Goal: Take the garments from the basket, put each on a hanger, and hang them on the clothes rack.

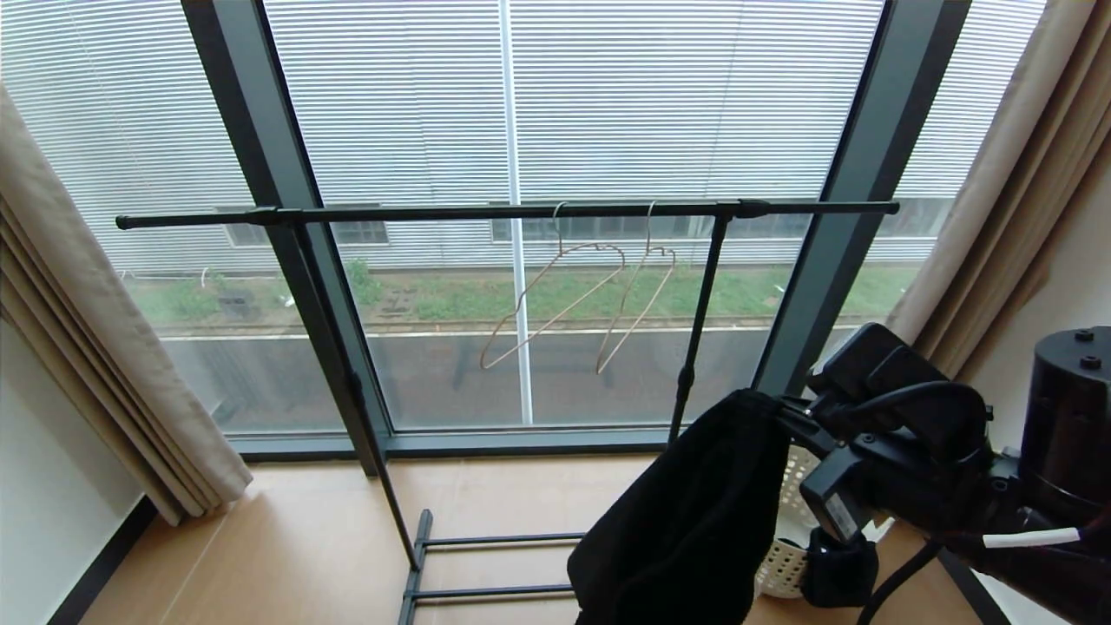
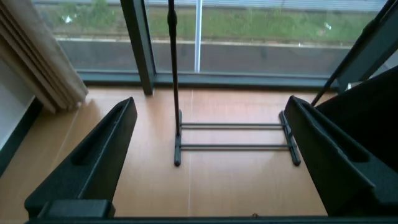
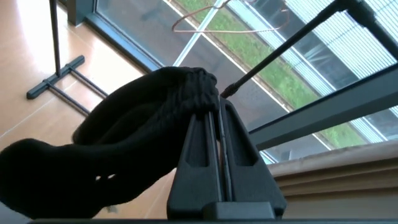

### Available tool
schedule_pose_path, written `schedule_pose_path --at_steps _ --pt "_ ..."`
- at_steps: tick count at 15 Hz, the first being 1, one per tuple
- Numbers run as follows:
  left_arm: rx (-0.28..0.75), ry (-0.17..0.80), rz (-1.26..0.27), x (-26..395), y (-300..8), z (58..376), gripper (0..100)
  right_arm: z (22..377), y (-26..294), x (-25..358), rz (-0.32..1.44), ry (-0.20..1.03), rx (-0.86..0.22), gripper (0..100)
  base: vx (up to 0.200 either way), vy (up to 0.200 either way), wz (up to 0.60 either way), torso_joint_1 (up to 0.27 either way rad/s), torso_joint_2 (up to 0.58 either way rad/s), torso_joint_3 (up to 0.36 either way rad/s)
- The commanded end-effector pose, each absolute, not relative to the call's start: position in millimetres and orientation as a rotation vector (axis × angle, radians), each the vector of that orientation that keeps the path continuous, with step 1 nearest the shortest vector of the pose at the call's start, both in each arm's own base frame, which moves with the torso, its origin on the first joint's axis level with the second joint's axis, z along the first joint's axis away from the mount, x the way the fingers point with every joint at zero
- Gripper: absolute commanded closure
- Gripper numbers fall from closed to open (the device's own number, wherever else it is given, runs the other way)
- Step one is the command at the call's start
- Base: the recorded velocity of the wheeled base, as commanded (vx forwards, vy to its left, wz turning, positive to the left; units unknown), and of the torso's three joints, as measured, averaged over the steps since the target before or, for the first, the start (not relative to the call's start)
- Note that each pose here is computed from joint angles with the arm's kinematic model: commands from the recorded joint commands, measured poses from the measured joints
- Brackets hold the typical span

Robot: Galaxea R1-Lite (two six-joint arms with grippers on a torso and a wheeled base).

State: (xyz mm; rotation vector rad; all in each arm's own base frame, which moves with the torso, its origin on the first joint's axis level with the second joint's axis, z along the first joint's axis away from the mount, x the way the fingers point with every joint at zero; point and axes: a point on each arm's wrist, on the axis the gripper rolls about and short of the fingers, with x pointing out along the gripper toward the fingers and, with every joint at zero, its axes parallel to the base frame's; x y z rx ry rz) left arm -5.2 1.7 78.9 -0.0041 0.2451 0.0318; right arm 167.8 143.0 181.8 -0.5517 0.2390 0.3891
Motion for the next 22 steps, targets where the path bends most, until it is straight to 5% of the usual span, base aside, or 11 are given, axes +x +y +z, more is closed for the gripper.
schedule_pose_path --at_steps 1,5,11,17,22 --pt "0.009 0.375 -0.006 5 1 79 0 170 143 166 0.402 0.291 -0.573 100 0.000 0.000 0.00 0.000 0.00 0.000" --pt "0.046 0.541 -0.146 21 -3 80 0 170 149 172 0.398 0.299 -0.536 100 0.000 0.000 0.00 0.000 0.00 0.000" --pt "-0.212 0.718 -0.370 105 -32 120 0 184 189 216 0.342 0.344 -0.456 100 0.000 0.000 0.00 0.000 0.00 0.000" --pt "-0.298 0.837 -0.492 182 -97 125 0 226 220 247 0.259 0.544 -0.212 100 0.000 0.000 0.00 0.000 0.00 0.000" --pt "-0.287 0.924 -0.534 218 -143 110 0 224 241 249 0.302 0.543 -0.200 100 0.000 0.000 0.00 0.000 0.00 0.000"
